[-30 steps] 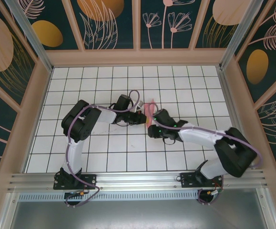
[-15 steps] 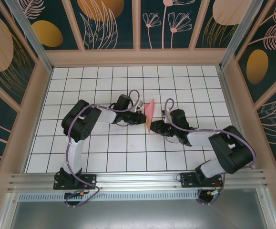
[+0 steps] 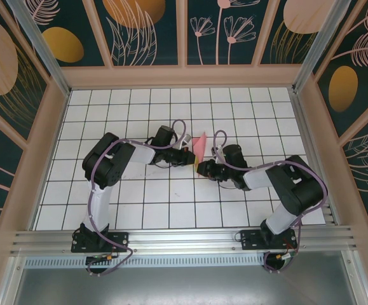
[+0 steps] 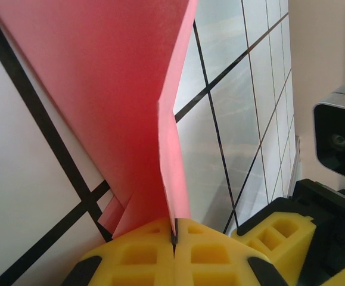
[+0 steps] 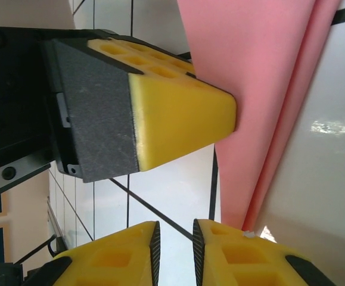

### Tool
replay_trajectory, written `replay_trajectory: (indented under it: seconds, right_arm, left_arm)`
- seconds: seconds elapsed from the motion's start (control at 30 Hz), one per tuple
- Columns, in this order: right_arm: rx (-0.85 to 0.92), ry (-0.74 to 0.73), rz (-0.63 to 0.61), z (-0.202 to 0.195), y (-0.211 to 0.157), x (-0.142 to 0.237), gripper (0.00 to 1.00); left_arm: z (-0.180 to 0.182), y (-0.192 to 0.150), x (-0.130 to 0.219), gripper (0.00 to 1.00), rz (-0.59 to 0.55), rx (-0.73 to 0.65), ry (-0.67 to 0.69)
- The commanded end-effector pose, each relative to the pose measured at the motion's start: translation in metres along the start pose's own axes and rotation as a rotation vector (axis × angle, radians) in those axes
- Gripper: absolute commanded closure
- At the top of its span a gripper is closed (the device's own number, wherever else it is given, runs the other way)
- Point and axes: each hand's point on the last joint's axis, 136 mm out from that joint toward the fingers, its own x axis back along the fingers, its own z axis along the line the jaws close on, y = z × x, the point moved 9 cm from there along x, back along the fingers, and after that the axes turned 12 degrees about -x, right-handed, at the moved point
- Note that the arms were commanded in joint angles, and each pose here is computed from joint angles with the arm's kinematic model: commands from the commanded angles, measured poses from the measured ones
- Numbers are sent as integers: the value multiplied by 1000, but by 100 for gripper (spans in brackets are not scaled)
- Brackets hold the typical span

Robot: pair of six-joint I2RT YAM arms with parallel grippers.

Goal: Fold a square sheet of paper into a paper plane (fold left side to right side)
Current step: Fold the wing for the fifth time at the center of the table.

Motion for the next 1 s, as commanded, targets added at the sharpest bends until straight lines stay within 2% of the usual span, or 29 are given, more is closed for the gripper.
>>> replay_trajectory:
  seconds: [0.0, 0.8, 0.97]
  right_arm:
    - [14, -19, 8, 3, 3, -5, 75]
    - [-17, -264, 66, -19, -9, -22, 76]
    - [-40, -376, 73, -26, -11, -21, 76]
  left_arm:
    - [15, -6, -5, 100, 16, 16, 45]
    - [15, -6, -5, 100, 14, 17, 49]
    - [12, 4, -1, 99, -1, 4, 48]
